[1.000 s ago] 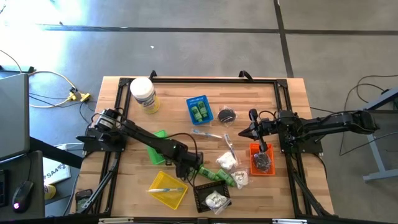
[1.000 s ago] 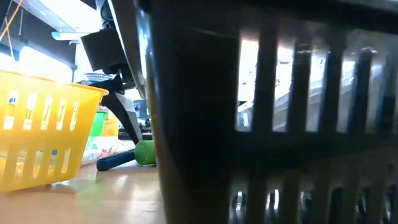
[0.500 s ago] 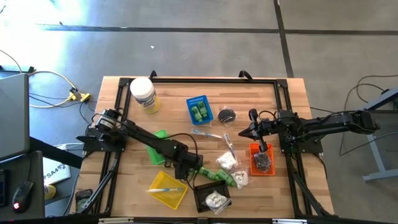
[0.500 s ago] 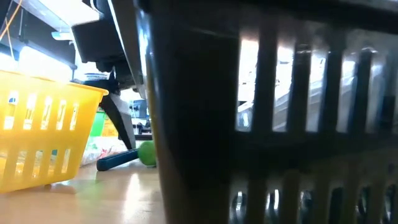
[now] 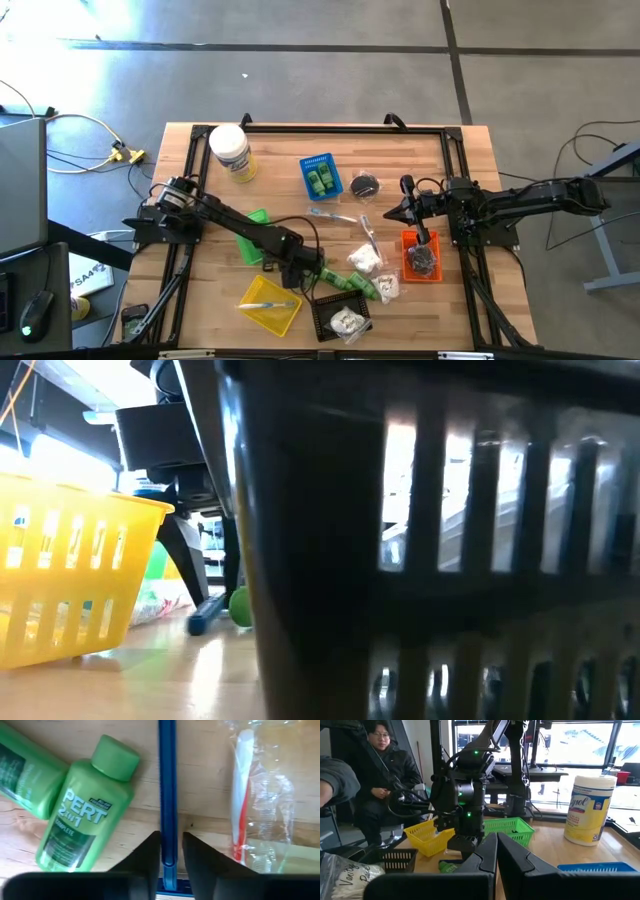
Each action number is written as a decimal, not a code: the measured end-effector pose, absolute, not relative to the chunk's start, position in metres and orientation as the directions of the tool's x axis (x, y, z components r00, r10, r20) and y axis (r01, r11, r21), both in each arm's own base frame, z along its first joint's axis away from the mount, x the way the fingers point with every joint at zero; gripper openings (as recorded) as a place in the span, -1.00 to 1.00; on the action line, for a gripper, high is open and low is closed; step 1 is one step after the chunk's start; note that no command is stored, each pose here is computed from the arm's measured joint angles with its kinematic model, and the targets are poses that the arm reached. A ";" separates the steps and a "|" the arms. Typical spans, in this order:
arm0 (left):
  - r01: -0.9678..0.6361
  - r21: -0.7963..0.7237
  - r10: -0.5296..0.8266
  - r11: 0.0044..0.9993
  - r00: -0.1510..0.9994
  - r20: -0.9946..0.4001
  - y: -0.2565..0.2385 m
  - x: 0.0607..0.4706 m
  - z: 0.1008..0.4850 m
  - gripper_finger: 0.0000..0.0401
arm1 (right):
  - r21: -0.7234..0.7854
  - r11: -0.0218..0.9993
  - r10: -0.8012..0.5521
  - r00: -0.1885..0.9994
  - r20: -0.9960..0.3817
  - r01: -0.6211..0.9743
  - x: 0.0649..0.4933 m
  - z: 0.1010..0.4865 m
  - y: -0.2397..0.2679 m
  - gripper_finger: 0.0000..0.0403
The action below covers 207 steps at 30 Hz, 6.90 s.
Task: Pick & Place Travel size toiletries
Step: Put the razor into the green bin, then put the blue toothbrush into the yellow bin
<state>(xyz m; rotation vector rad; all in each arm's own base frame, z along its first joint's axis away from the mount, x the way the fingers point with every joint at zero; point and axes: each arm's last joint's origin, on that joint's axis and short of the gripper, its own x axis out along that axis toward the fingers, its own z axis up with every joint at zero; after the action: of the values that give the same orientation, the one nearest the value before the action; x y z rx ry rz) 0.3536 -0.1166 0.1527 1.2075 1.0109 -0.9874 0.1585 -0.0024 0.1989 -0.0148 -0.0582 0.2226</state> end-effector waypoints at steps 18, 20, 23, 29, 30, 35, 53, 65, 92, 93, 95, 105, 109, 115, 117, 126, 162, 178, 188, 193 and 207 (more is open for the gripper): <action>0.887 0.448 0.132 0.110 0.434 -0.891 -0.114 0.343 0.197 -0.86 | -0.018 0.975 0.222 0.973 0.057 -0.221 0.159 0.199 -0.002 -0.98; 0.874 0.465 0.156 0.140 0.444 -0.882 -0.113 0.336 0.210 -0.86 | -0.018 0.975 0.223 0.973 0.057 -0.222 0.159 0.199 -0.002 -0.98; 0.839 0.500 0.195 0.216 0.465 -0.864 -0.106 0.323 0.233 -0.86 | -0.018 0.974 0.224 0.973 0.057 -0.224 0.159 0.199 -0.002 -0.98; 0.772 0.470 0.229 0.427 0.411 -0.882 -0.094 0.289 0.265 -0.86 | -0.018 0.974 0.226 0.973 0.056 -0.225 0.159 0.199 -0.002 -0.98; 0.756 0.460 0.233 0.465 0.397 -0.888 -0.092 0.285 0.267 -0.86 | -0.018 0.974 0.226 0.973 0.056 -0.225 0.159 0.199 -0.002 -0.98; 0.706 0.369 0.251 0.604 0.271 -0.929 -0.087 0.268 0.268 -0.86 | -0.018 0.974 0.226 0.973 0.054 -0.225 0.159 0.199 -0.002 -0.98; 0.737 0.243 0.258 0.630 0.096 -0.961 -0.074 0.229 0.200 -0.86 | -0.020 0.975 0.224 0.973 0.062 -0.223 0.158 0.200 -0.002 -0.98; 0.788 0.232 0.262 0.570 0.094 -0.961 -0.072 0.224 0.185 -0.86 | -0.022 0.975 0.221 0.973 0.061 -0.220 0.159 0.199 -0.002 -0.98; 0.669 0.210 0.190 0.713 0.103 -0.976 -0.056 0.234 0.185 -0.45 | -0.023 0.975 0.221 0.973 0.061 -0.220 0.159 0.199 -0.002 -0.98; 0.669 0.215 0.196 0.712 0.104 -0.975 -0.056 0.234 0.185 -0.40 | -0.023 0.975 0.221 0.973 0.061 -0.220 0.159 0.199 -0.002 -0.98; 0.669 0.231 0.218 0.707 0.105 -0.970 -0.056 0.234 0.186 -0.31 | -0.023 0.975 0.221 0.973 0.061 -0.220 0.159 0.199 -0.002 -0.98; 0.651 0.265 0.332 0.711 0.022 -0.943 -0.053 0.233 0.220 -0.21 | -0.023 0.975 0.221 0.973 0.061 -0.220 0.159 0.199 -0.002 -0.98; 0.591 0.312 0.302 0.744 0.119 -0.946 -0.055 0.240 0.245 -0.21 | -0.022 0.975 0.221 0.973 0.060 -0.220 0.159 0.199 -0.002 -0.98; 0.460 0.378 0.215 0.804 0.367 -0.905 -0.058 0.249 0.275 -0.22 | -0.020 0.975 0.221 0.974 0.054 -0.221 0.159 0.199 -0.002 -0.98; 0.416 0.384 0.193 0.824 0.432 -0.881 -0.058 0.250 0.282 -0.27 | -0.020 0.975 0.222 0.974 0.052 -0.221 0.159 0.199 -0.002 -0.98; 0.332 0.259 -0.038 0.907 0.677 -0.735 -0.066 0.260 0.310 -0.91 | -0.019 0.975 0.221 0.974 0.050 -0.221 0.159 0.198 -0.002 -0.98; -0.056 0.043 0.060 0.997 0.994 -0.095 0.003 0.195 0.179 -1.00 | -0.032 0.980 0.197 0.980 0.033 -0.196 0.159 0.197 -0.003 -0.98; -0.061 0.045 0.061 0.997 0.998 -0.019 0.017 0.143 0.203 -1.00 | 0.005 0.986 0.167 0.986 0.005 -0.167 0.161 0.193 -0.004 -0.98; -0.098 0.029 0.100 0.995 0.993 -0.062 0.017 0.136 0.175 -1.00 | 0.066 0.994 0.090 0.996 -0.019 -0.088 0.170 0.187 -0.007 -0.98; -0.134 -0.017 0.134 0.991 0.991 -0.022 0.017 0.131 0.168 -1.00 | 0.117 0.993 0.033 0.997 -0.067 -0.025 0.182 0.193 -0.009 -0.98; -0.144 -0.033 0.140 0.989 0.986 -0.094 0.018 0.132 0.164 -1.00 | -0.041 0.983 -0.173 0.847 -0.503 0.177 0.248 0.197 0.008 -0.97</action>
<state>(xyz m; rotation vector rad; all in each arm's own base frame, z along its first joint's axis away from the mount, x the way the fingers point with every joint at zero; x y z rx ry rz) 0.1321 0.0177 0.1641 -0.0396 0.0912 0.1424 0.2478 0.0083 0.1971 0.0071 0.5291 -0.1842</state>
